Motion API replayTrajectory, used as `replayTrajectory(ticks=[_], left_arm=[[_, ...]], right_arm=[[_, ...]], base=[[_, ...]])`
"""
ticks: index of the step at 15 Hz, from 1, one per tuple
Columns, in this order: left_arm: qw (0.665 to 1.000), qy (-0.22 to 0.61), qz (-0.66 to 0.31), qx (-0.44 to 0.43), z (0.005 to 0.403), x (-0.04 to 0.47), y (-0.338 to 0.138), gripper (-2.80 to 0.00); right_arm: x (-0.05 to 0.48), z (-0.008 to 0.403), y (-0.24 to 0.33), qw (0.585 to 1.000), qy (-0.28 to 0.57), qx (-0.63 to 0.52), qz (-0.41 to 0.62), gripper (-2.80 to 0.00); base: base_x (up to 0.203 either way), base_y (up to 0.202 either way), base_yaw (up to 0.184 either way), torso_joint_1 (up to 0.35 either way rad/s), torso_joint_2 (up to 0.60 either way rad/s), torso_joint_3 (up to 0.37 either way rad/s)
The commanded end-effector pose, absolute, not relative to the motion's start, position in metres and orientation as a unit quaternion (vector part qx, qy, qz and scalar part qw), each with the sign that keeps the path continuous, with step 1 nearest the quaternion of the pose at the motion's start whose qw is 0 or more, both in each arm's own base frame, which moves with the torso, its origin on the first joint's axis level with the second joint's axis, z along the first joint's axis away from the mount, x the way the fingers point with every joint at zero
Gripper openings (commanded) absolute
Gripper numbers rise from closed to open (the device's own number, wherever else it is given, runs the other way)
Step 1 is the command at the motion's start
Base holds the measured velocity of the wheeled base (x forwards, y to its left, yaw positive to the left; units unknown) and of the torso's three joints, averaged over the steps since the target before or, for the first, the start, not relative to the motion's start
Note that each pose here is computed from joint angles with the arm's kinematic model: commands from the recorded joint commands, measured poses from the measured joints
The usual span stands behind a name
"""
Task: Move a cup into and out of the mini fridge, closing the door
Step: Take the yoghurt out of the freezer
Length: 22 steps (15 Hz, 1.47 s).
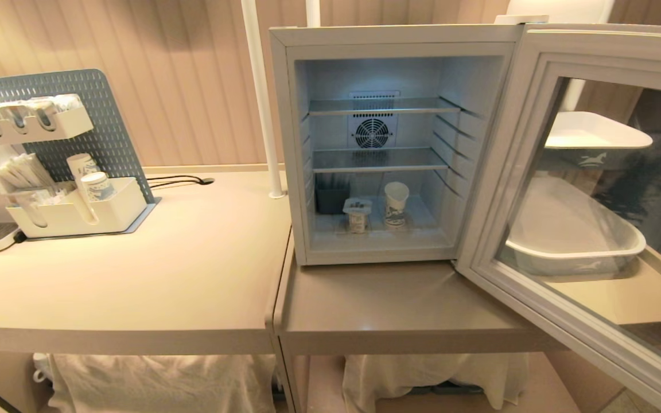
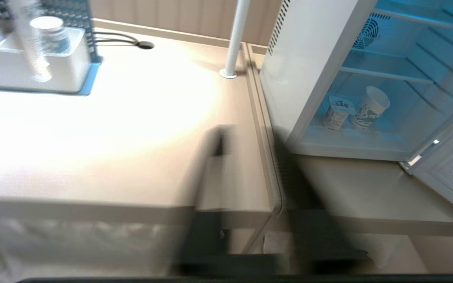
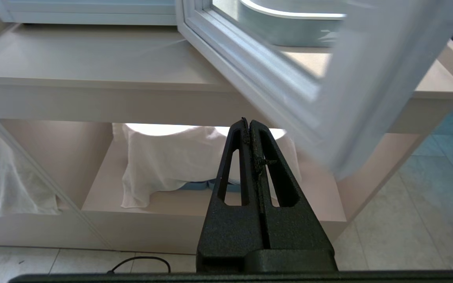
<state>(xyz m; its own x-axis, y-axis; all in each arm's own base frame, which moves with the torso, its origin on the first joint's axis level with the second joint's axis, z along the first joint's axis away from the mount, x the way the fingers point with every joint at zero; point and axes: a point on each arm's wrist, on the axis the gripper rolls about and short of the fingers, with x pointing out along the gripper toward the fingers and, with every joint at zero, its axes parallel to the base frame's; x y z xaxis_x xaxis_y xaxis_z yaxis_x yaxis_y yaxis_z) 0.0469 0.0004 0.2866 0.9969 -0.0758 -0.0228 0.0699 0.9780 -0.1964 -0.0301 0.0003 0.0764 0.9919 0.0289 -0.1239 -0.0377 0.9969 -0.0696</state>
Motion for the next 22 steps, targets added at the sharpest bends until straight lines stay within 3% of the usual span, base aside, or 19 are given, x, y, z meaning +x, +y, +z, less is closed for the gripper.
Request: replayTrajectory(ticks=[1,4,7,11,13,16,20,22], left_arm=[[0.994,0.006,-0.024,-0.108,0.280,-0.023,-0.006,-2.80],[0.993,-0.005,-0.029,-0.114,0.253,-0.079,-0.011,-2.80],[0.989,0.079,-0.010,-0.124,0.243,-0.115,-0.014,-2.80],[0.988,0.070,-0.096,-0.096,0.241,-0.155,0.003,-2.80],[0.992,0.058,-0.079,-0.076,0.206,-0.165,0.001,-2.80],[0.988,0.119,-0.043,-0.090,0.158,-0.134,-0.001,-2.80],[0.996,0.079,-0.009,-0.046,0.092,-0.040,0.000,-2.80],[0.994,0.102,-0.007,-0.027,0.058,-0.026,0.000,-2.80]], right_arm=[[-0.030,0.076,0.000,0.997,0.063,-0.036,0.018,-2.80],[-0.030,0.076,0.000,0.997,0.063,-0.036,0.018,-2.80],[-0.030,0.076,0.000,0.997,0.063,-0.035,0.018,-2.80],[-0.030,0.076,0.000,0.997,0.064,-0.035,0.018,-2.80],[-0.030,0.076,0.000,0.997,0.065,-0.035,0.018,-2.80],[-0.030,0.076,0.000,0.997,0.064,-0.036,0.017,-2.80],[-0.030,0.076,0.000,0.997,0.063,-0.032,0.017,-2.80],[-0.030,0.076,0.000,0.997,0.063,-0.031,0.017,-2.80]], base=[[0.000,0.000,0.000,0.000,0.00,0.000],[0.000,0.000,0.000,0.000,0.00,0.000],[0.000,0.000,0.000,0.000,0.00,0.000],[0.000,0.000,0.000,0.000,0.00,0.000],[0.000,0.000,0.000,0.000,0.00,0.000],[0.000,0.000,0.000,0.000,0.00,0.000],[0.000,0.000,0.000,0.000,0.00,0.000],[0.000,0.000,0.000,0.000,0.00,0.000]])
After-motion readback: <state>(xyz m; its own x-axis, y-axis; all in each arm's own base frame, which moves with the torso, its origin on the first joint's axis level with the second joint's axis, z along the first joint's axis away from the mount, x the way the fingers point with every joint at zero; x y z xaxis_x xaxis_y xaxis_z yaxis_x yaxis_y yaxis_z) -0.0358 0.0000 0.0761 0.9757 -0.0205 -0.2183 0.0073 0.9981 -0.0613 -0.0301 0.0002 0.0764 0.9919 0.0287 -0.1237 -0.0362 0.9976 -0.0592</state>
